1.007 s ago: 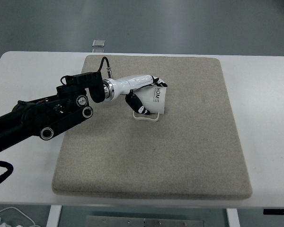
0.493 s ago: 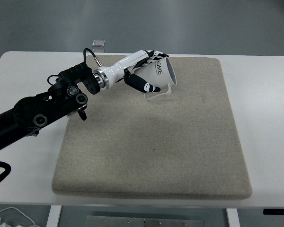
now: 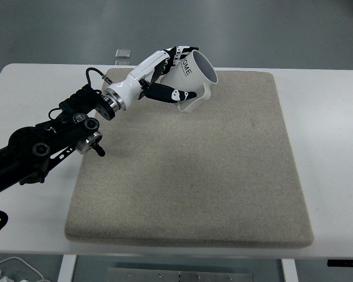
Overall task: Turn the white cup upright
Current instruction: 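Lift the mug with the left hand and rotate it opening-up, then lower the upright mug onto the pad with the left hand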
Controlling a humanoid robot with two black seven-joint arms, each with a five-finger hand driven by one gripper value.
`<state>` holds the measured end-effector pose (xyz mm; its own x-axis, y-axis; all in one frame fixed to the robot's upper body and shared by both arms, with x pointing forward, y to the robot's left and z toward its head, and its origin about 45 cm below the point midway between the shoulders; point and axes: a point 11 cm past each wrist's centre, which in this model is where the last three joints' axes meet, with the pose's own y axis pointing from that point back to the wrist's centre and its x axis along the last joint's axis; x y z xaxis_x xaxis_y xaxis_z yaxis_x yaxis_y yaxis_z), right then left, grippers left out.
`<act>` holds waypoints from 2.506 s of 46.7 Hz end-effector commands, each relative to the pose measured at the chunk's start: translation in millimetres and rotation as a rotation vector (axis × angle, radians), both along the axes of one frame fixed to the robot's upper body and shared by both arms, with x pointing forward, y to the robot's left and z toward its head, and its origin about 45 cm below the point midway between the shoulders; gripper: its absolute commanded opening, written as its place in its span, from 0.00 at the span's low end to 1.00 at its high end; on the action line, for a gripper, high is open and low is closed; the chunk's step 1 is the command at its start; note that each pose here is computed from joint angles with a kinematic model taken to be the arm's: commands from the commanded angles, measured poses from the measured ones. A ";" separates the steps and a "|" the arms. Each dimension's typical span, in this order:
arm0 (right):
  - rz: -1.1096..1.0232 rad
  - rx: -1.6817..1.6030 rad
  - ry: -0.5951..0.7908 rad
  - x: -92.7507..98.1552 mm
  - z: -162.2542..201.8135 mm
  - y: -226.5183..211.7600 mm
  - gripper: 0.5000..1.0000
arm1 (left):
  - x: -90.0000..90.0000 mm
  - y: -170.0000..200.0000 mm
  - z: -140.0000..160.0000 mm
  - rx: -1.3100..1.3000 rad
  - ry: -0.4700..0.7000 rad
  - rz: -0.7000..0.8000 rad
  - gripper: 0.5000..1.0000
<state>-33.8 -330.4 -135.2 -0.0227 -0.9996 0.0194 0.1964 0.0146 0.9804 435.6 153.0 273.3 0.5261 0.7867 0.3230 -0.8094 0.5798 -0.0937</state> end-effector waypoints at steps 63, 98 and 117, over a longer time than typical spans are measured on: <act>0.000 0.000 0.000 0.0 0.0 0.0 0.86 | -16.8 88.2 -42.4 -0.335 0.215 -0.238 0.00; 0.000 0.000 0.000 0.0 0.0 0.0 0.86 | -19.9 84.2 -54.6 -0.317 0.253 -0.254 0.00; 0.000 0.000 0.000 0.0 0.0 0.0 0.86 | -25.2 75.9 -64.5 -0.292 0.283 -0.277 0.00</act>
<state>-33.8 -330.4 -135.2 -0.0225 -0.9996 0.0195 0.1965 0.0147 0.9804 411.2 230.6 210.0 0.7609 0.6446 -0.0745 -0.6489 0.7560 -0.0863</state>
